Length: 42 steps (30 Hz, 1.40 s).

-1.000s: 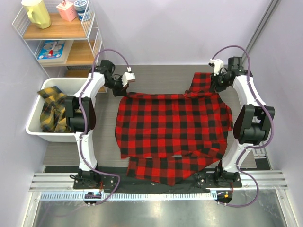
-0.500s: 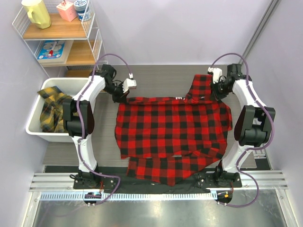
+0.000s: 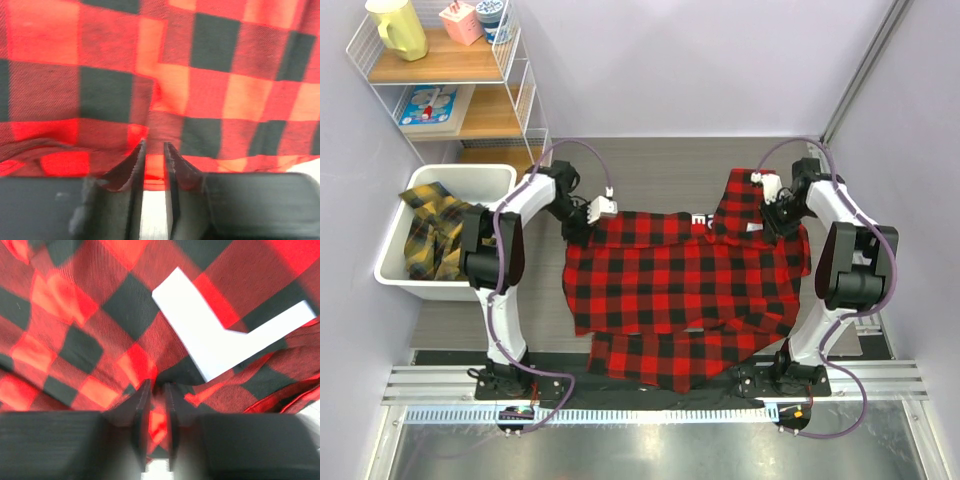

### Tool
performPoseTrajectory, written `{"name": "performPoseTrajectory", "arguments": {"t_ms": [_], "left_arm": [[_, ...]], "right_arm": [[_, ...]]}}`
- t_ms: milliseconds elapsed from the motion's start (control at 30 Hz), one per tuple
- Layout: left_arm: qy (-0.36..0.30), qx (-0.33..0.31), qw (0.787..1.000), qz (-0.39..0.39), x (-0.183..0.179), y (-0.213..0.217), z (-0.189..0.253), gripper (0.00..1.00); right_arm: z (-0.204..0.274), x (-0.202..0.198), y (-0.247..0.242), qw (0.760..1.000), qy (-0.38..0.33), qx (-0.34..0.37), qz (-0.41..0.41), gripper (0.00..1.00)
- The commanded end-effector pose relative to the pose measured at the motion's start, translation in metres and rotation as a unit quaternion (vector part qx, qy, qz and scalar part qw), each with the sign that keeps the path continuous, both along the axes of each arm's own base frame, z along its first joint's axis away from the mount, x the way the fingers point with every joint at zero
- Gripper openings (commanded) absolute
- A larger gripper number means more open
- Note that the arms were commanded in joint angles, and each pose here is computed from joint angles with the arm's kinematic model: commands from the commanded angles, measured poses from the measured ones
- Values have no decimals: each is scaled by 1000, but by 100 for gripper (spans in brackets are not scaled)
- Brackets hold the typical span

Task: Fold and stack the long sleeve shirts
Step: Fold the shirt

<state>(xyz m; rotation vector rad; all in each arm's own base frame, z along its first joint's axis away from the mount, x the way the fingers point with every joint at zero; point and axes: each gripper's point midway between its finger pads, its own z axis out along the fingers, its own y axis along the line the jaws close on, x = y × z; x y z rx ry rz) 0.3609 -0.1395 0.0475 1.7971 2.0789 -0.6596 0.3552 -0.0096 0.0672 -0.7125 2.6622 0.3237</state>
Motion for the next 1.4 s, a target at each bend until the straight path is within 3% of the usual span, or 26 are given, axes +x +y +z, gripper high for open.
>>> {"name": "performPoseTrajectory", "arguments": {"t_ms": [0, 67, 100, 300, 433, 633, 867, 967, 1067, 1167, 1200, 1300, 1333, 1367], "left_arm": [[-10, 2, 1000, -4, -3, 1, 30, 26], [-2, -9, 1000, 19, 4, -2, 47, 30], [-4, -14, 999, 38, 11, -2, 53, 31], [-40, -18, 994, 97, 51, -20, 59, 34], [-44, -23, 989, 136, 68, -31, 55, 36], [-59, -59, 978, 191, 91, -43, 72, 46], [-59, -85, 967, 231, 105, -44, 84, 56], [-58, -89, 963, 248, 112, -39, 88, 64], [-52, -100, 958, 264, 118, -36, 94, 65], [-55, -105, 953, 280, 124, -32, 99, 65], [-58, -112, 949, 288, 127, -30, 102, 65], [-71, -126, 941, 305, 135, -25, 112, 65], [-72, -132, 939, 311, 137, -25, 116, 65], [-75, -136, 937, 314, 138, -24, 120, 65]], "right_arm": [[11, -7, -12, 999, 19, -18, 18, 33], [32, 2, -7, 1000, 7, 10, 13, 47], [37, 7, -6, 1000, 3, 18, 8, 49], [47, 50, -1, 995, 6, 70, -77, 48], [45, 102, -12, 984, -24, 85, -157, 50], [55, 182, -48, 962, -112, 68, -241, 64], [22, 229, -64, 954, -128, 65, -264, 85], [8, 232, -57, 956, -119, 83, -253, 86], [-3, 233, -45, 960, -107, 115, -232, 87], [-1, 233, -30, 962, -106, 151, -201, 70], [6, 231, -21, 962, -106, 175, -182, 52], [41, 228, -6, 957, -127, 214, -148, 32], [47, 224, -3, 957, -130, 220, -140, 19], [75, 221, 1, 954, -151, 227, -125, 15]]}}
